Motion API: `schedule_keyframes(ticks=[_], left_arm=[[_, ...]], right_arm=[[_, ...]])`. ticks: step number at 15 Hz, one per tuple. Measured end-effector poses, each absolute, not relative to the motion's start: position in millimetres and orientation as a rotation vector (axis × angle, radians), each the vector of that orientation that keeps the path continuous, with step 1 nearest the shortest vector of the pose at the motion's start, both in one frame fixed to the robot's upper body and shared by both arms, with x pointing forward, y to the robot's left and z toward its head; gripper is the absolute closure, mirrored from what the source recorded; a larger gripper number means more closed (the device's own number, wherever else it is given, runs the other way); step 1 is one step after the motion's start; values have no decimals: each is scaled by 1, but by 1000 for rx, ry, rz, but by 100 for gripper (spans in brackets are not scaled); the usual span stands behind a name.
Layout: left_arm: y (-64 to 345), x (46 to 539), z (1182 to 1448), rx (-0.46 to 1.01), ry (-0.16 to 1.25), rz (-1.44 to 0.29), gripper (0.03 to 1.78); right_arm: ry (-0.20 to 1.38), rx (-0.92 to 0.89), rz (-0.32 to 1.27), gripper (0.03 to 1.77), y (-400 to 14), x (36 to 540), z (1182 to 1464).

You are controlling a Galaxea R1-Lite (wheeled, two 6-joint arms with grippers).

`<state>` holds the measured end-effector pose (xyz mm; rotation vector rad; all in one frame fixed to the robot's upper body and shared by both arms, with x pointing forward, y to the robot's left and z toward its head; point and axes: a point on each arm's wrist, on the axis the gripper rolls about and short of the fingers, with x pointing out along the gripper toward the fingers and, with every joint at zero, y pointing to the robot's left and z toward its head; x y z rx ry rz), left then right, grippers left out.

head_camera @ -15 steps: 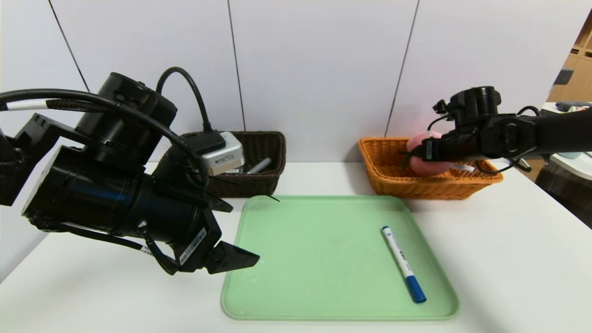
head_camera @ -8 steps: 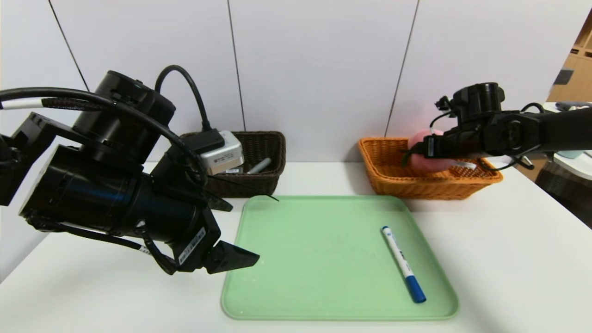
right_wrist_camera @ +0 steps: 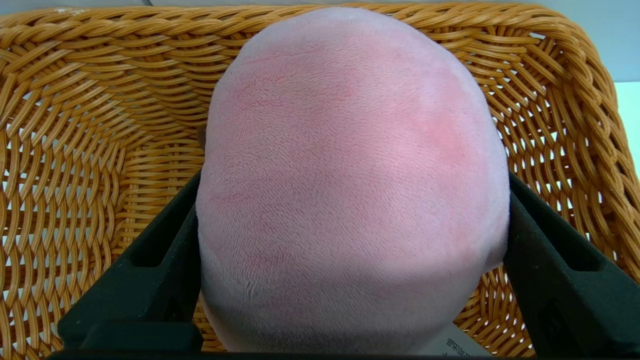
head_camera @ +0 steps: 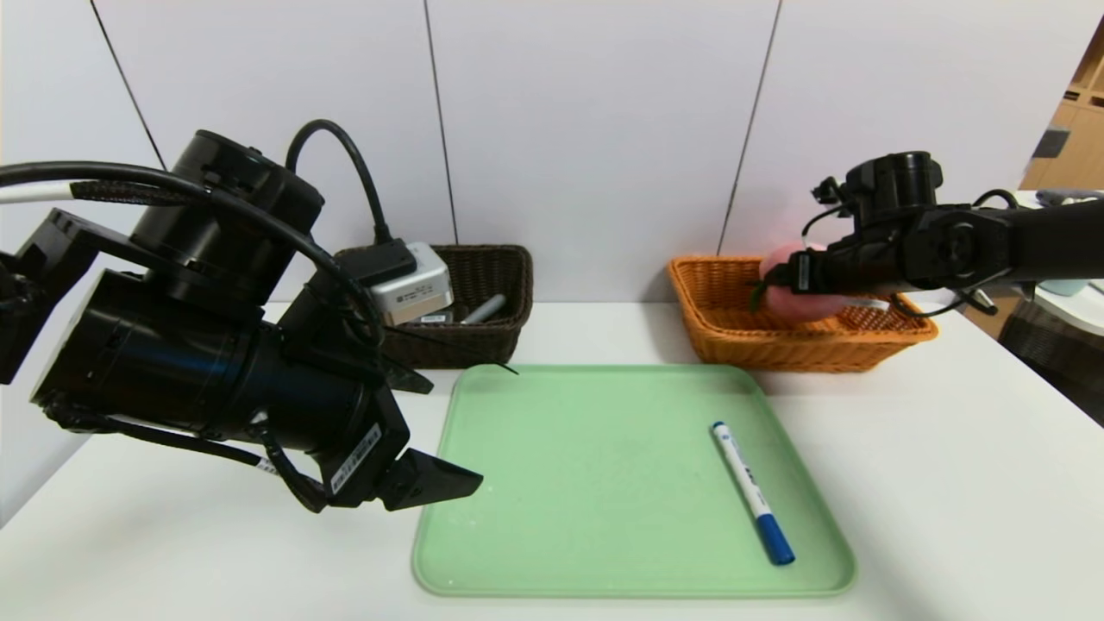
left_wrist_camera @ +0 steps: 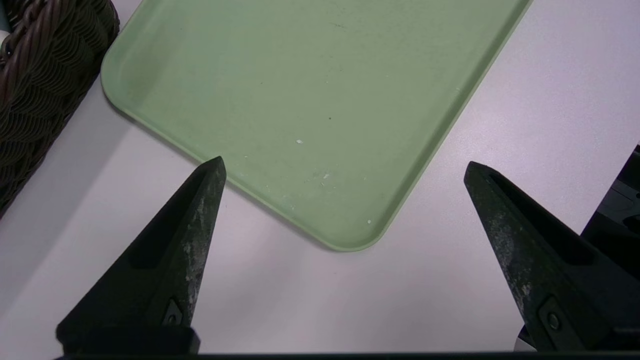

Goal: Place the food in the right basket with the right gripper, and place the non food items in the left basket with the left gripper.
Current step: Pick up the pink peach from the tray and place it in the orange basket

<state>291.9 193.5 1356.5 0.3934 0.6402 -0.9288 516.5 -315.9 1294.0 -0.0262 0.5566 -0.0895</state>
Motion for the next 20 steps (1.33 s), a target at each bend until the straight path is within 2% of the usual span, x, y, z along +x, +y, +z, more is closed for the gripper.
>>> schedule_keyframes(ticks=[9,20], left_arm=[[193,291,1357,396,637,-932,12],[193,288,1359,399,626,-941,12]], right_arm=[[615,-20,-90,11,-314,513,1293],[496,23,-106,11,-313,510,1330]])
